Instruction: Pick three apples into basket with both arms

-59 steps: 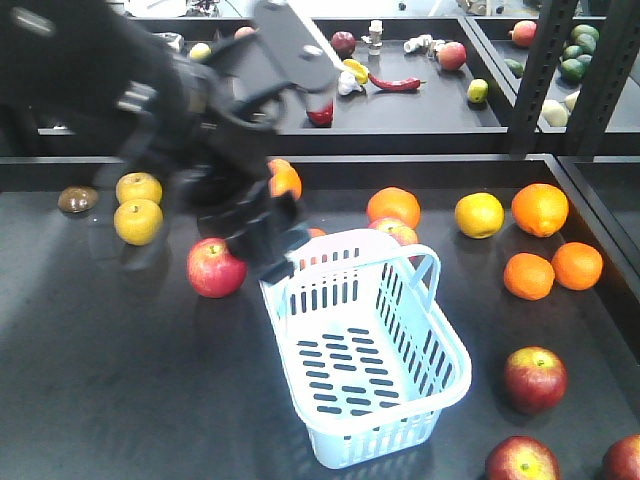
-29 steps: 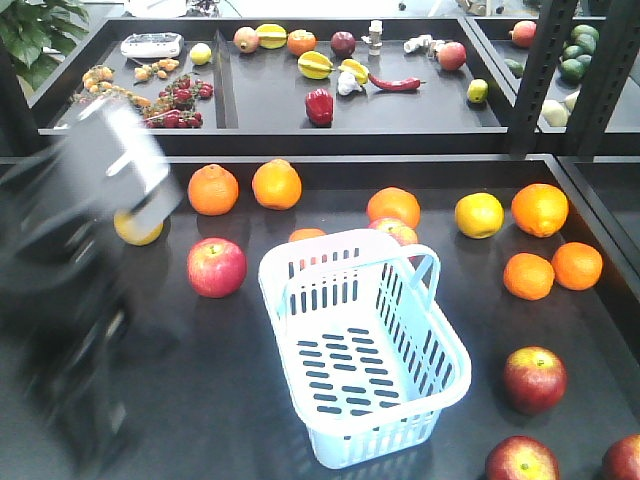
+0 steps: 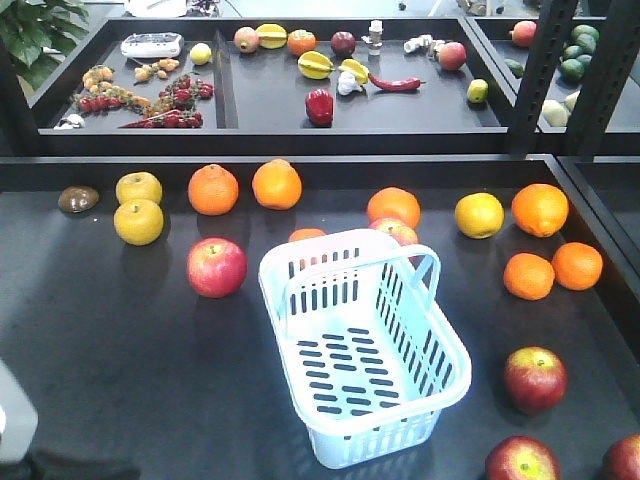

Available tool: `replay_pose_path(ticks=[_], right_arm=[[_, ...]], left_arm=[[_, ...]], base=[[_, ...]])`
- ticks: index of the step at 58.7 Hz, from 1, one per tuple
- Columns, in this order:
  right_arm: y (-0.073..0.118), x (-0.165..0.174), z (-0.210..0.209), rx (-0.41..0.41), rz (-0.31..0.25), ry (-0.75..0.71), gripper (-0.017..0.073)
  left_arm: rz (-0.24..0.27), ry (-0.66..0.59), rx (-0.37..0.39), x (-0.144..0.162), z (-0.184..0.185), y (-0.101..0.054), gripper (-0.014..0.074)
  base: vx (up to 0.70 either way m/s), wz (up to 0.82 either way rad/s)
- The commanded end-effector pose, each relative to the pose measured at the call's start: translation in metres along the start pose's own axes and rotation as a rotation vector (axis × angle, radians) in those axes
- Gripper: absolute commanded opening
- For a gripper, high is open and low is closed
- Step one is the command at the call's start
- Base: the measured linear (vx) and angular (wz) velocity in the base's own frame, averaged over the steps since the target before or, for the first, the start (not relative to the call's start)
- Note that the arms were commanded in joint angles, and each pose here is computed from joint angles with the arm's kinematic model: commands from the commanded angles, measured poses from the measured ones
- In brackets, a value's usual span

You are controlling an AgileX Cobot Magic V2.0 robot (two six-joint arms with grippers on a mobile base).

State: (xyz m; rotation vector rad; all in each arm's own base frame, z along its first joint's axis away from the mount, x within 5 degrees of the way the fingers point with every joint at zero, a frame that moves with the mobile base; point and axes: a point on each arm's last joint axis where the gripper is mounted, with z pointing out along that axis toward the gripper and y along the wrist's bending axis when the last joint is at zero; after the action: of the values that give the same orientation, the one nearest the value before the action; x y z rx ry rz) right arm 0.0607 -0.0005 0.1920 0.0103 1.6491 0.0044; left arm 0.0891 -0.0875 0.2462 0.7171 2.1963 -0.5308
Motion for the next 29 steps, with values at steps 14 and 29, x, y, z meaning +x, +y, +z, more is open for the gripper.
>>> replay_pose_path(ticks=[14, 29], right_arm=[[0.0009, -0.0018, 0.0017, -0.009, -0.012, -0.043, -0.0005], [0.001, -0.003, 0.0017, -0.011, -0.011, -0.056, -0.0005]], left_arm=[[-0.069, -0.167, 0.004, -0.007, 0.0004, 0.0013, -0.0006], [-0.069, -0.163, 0.004, -0.0066, 0.0005, 0.0013, -0.0006]], base=[[0.0, 0.0], [0.0, 0.0]])
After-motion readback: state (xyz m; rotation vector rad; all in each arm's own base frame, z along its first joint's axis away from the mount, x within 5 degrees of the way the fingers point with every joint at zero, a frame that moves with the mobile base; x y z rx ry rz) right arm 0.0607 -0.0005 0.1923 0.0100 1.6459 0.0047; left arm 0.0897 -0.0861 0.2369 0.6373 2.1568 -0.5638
